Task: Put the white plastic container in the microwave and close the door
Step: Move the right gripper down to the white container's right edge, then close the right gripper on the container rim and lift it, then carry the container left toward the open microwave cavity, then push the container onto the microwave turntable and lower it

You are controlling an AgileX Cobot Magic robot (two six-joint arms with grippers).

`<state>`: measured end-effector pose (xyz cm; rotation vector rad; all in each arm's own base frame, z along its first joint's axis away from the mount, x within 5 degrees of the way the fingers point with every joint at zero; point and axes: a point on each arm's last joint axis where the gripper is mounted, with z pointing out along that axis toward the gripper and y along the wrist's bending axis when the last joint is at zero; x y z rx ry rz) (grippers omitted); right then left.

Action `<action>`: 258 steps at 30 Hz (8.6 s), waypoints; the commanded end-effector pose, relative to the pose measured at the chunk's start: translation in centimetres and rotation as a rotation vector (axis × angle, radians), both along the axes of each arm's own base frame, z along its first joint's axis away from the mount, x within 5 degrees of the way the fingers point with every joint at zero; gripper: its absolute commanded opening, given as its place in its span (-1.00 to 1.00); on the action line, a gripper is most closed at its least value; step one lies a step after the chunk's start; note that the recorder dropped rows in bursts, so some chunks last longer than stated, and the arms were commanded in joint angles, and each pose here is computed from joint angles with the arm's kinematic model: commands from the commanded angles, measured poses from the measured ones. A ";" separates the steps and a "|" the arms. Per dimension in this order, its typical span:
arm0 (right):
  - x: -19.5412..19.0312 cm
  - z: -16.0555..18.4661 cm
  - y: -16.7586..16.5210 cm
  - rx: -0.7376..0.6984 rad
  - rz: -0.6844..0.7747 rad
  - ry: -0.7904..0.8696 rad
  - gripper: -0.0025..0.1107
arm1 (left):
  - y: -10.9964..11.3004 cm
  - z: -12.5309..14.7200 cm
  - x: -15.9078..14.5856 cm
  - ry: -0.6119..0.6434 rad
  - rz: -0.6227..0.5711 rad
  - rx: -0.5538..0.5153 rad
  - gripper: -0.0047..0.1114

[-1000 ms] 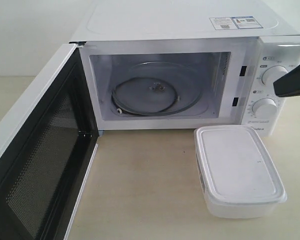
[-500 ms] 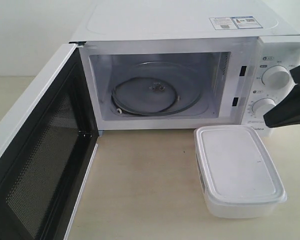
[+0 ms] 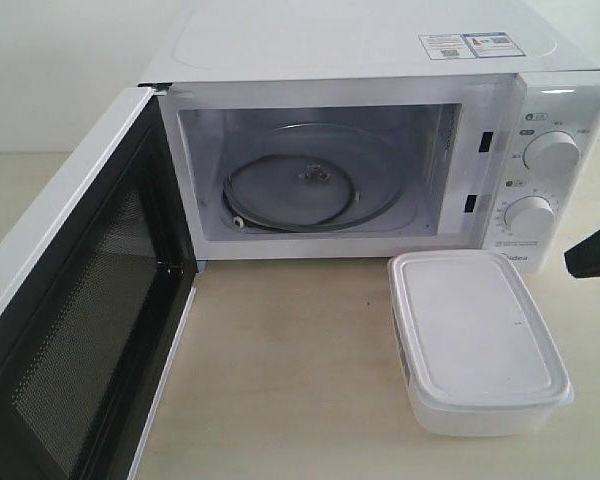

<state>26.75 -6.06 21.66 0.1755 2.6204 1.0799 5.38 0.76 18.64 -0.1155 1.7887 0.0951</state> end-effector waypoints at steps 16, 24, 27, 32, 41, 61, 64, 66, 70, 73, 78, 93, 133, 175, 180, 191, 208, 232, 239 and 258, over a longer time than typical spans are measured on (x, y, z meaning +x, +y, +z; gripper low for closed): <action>0.5 -3.9 0.8 -0.093 -0.024 0.152 -0.08 | 0.0 -0.1 0.0 -0.002 0.001 -0.012 -0.85; 1.5 -4.9 0.9 -0.035 -0.060 0.145 -0.06 | 0.0 -0.1 0.0 -0.002 0.001 -0.012 -0.85; 1.7 -5.3 1.0 -0.039 -0.060 0.152 -0.06 | 0.0 -0.1 0.0 -0.002 0.001 -0.012 -0.85; 2.2 -6.0 1.0 -0.069 -0.087 0.141 -0.06 | 0.0 -0.1 0.0 -0.002 0.001 -0.012 -0.85; 2.9 -7.0 1.6 -0.060 -0.069 0.113 -0.06 | 0.0 -0.1 0.0 -0.002 0.001 -0.012 -0.85; 3.3 -8.8 2.2 -0.072 -0.029 0.116 -0.72 | 0.0 -0.1 0.0 -0.002 0.001 -0.012 -0.85; 3.1 -8.7 2.4 -0.051 0.001 0.123 -0.96 | 0.0 -0.1 0.0 -0.002 0.001 -0.012 -0.85; 3.0 -8.4 2.6 -0.020 0.009 0.137 -0.96 | 0.0 -0.1 0.0 -0.002 0.001 -0.012 -0.85; 2.6 -6.5 2.9 -0.006 -0.013 0.084 -0.96 | 0.0 -0.1 0.0 -0.002 0.001 -0.012 -0.85; 1.8 -5.0 3.3 -0.007 -0.033 0.038 -0.96 | 0.0 -0.1 0.0 -0.002 0.001 -0.012 -0.85; -0.2 -2.4 6.2 -0.004 0.042 -0.049 -0.96 | 0.0 -0.1 0.0 -0.002 0.001 -0.012 -0.85; -4.9 1.8 7.9 -0.014 0.021 -0.212 -0.96 | 0.0 -0.1 0.0 -0.002 0.001 -0.012 -0.85; -9.9 0.7 13.4 0.074 0.183 -0.314 -0.96 | 0.0 -0.1 0.0 -0.002 0.001 -0.012 -0.85; -10.5 -1.5 17.2 0.266 -0.648 -0.465 -0.96 | 0.0 -0.1 0.0 -0.002 0.001 -0.012 -0.85; -9.7 -3.0 17.5 0.252 -0.708 -0.439 -0.96 | 0.0 -0.1 0.0 -0.002 0.001 -0.012 -0.85; -5.7 -4.9 20.9 0.278 -0.787 -0.380 -0.96 | 0.0 -0.1 0.0 -0.002 0.001 -0.012 -0.85; -0.5 -5.9 24.3 0.348 -0.943 -0.391 -0.96 | 0.0 -0.1 0.0 -0.002 0.001 -0.012 -0.85; 5.1 -6.5 26.2 0.394 -1.007 -0.458 -0.96 | 0.0 -0.1 0.0 -0.002 0.001 -0.012 -0.85; 5.7 -6.9 26.1 0.389 -1.040 -0.517 -0.96 | 0.0 -0.1 0.0 -0.002 0.001 -0.012 -0.85; 6.2 -7.2 25.9 0.378 -0.993 -0.533 -0.34 | 0.0 -0.1 0.0 -0.002 0.001 -0.012 -0.85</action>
